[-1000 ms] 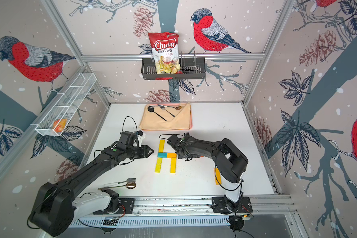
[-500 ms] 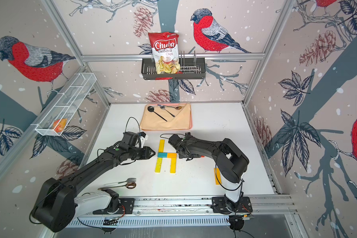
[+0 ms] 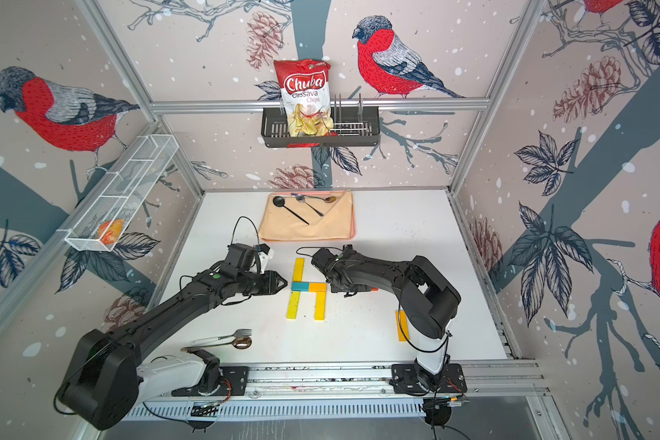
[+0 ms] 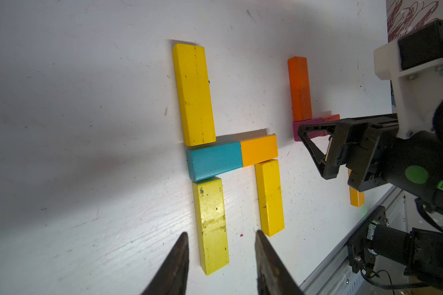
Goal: Assemble the letter h with building blocks
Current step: Adjust the building block at the center of the board, then pick up the building block from the center of the board.
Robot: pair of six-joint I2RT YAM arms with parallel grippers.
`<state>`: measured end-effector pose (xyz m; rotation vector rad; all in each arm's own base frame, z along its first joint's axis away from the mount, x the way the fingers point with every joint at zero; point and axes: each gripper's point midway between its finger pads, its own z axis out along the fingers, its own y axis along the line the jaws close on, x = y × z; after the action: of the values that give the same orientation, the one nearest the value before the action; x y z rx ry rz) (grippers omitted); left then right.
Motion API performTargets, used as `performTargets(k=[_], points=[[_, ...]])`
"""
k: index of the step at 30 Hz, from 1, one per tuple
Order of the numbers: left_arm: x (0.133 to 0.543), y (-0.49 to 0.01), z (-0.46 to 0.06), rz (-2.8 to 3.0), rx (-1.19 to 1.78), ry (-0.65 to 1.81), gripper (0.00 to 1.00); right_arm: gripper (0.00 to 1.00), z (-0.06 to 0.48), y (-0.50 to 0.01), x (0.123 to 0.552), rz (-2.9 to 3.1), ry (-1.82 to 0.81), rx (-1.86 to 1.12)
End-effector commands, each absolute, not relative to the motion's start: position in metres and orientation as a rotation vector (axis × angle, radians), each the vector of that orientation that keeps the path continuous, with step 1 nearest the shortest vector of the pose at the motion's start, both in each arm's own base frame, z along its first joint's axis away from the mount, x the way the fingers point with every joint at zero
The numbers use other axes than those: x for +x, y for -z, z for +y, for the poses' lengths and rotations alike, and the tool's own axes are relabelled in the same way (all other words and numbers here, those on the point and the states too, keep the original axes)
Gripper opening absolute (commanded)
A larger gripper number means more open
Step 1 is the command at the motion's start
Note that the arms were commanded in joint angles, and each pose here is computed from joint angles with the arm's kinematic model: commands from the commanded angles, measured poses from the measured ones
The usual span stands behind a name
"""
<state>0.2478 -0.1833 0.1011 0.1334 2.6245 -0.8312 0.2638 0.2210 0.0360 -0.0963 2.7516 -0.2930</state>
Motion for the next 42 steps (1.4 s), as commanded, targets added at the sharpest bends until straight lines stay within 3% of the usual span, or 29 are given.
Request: performTargets(k=[1,20,28,33,42], points=[[0.250,-0.105,-0.185,2.606,0.149,0.838,0.42,0.89,0.219,-0.041,0.265,2.735,0.307,-0.099],[0.250,-0.106,-0.185,2.604,0.150,0.833,0.42,0.86,0.220,-0.037,0.261,2.751,0.297,-0.120],[0.251,-0.107,-0.184,2.602,0.143,0.827,0.42,0.90,0.217,-0.070,0.262,2.697,0.229,-0.043],[0.252,-0.111,-0.184,2.584,0.144,0.826,0.42,0.96,0.168,-0.085,0.225,2.699,0.178,0.128],[0.254,-0.117,-0.181,2.561,0.132,0.812,0.42,0.89,0.110,-0.041,0.157,2.789,-0.031,0.413]])
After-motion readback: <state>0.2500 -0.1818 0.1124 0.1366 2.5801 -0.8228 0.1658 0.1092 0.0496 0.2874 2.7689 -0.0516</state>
